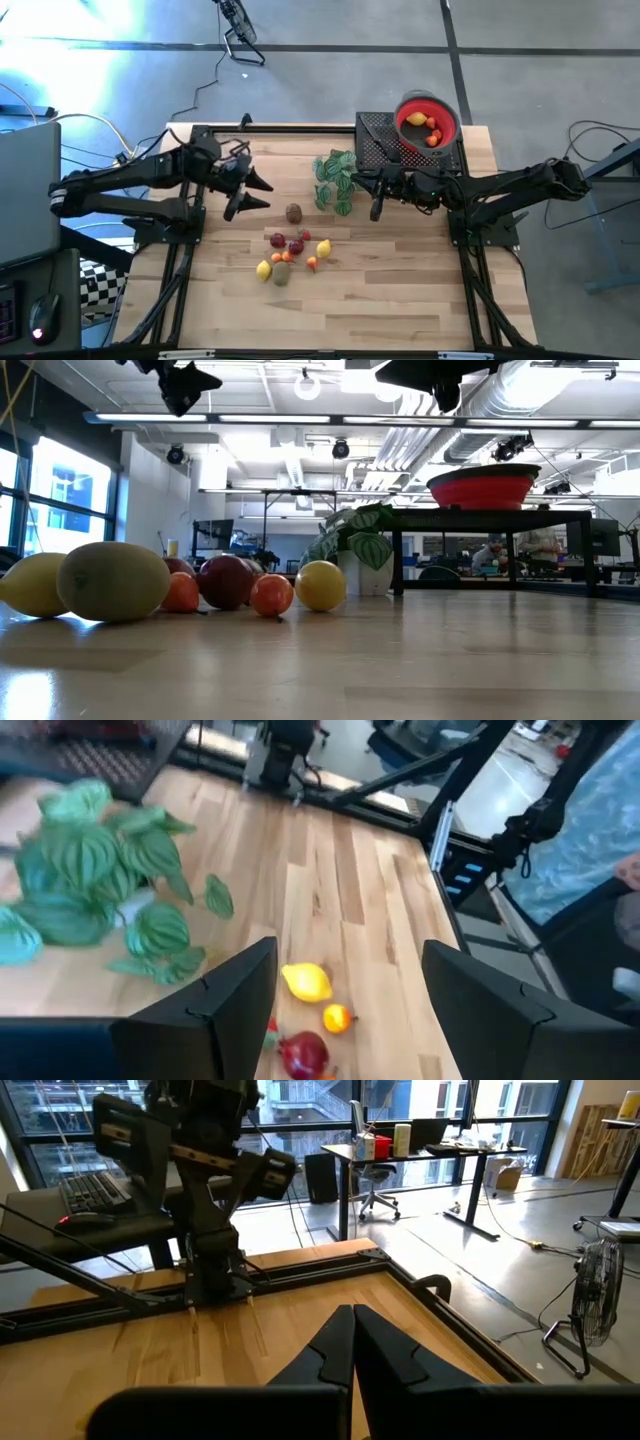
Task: Pick & Place Fruit
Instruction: Put the pomegranate into the red colander
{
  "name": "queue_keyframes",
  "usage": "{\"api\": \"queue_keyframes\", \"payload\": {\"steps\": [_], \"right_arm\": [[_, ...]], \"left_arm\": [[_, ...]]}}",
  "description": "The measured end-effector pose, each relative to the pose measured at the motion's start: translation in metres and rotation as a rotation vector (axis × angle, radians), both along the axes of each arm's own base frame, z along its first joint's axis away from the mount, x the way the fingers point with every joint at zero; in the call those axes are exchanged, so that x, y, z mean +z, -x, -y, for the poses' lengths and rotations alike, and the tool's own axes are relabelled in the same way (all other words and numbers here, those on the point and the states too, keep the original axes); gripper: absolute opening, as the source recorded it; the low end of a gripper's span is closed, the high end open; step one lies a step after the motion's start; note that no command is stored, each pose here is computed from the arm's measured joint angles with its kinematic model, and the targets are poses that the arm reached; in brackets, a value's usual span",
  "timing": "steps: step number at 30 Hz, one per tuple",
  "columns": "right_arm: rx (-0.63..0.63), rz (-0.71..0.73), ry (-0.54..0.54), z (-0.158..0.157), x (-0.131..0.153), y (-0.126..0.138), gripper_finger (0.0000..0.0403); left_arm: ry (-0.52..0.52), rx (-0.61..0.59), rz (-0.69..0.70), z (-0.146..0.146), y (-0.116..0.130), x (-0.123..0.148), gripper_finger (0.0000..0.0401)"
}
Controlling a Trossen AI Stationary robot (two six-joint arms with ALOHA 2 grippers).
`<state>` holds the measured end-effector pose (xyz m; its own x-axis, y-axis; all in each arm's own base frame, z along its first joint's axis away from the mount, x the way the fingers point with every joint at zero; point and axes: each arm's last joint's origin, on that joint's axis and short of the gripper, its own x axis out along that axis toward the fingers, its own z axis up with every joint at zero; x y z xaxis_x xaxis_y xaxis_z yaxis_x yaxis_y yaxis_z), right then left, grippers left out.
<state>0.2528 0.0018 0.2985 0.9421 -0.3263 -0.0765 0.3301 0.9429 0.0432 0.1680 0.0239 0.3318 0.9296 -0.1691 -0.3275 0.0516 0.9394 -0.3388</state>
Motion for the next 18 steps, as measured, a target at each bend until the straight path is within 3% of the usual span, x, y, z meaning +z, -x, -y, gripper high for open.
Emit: {"api": "queue_keyframes", "payload": {"steps": [10,18], "right_arm": [[0.0,0.0,0.0,0.0,0.0,0.0,0.0002],[0.0,-0.001,0.001,0.0,0.0,0.0,0.0002]], "left_arm": [[0.006,0.031,-0.029,0.016,-0.002,-0.002,0.0245],[-0.014,0.113,-0.208,0.014,0.004,-0.017,0.0245]]}}
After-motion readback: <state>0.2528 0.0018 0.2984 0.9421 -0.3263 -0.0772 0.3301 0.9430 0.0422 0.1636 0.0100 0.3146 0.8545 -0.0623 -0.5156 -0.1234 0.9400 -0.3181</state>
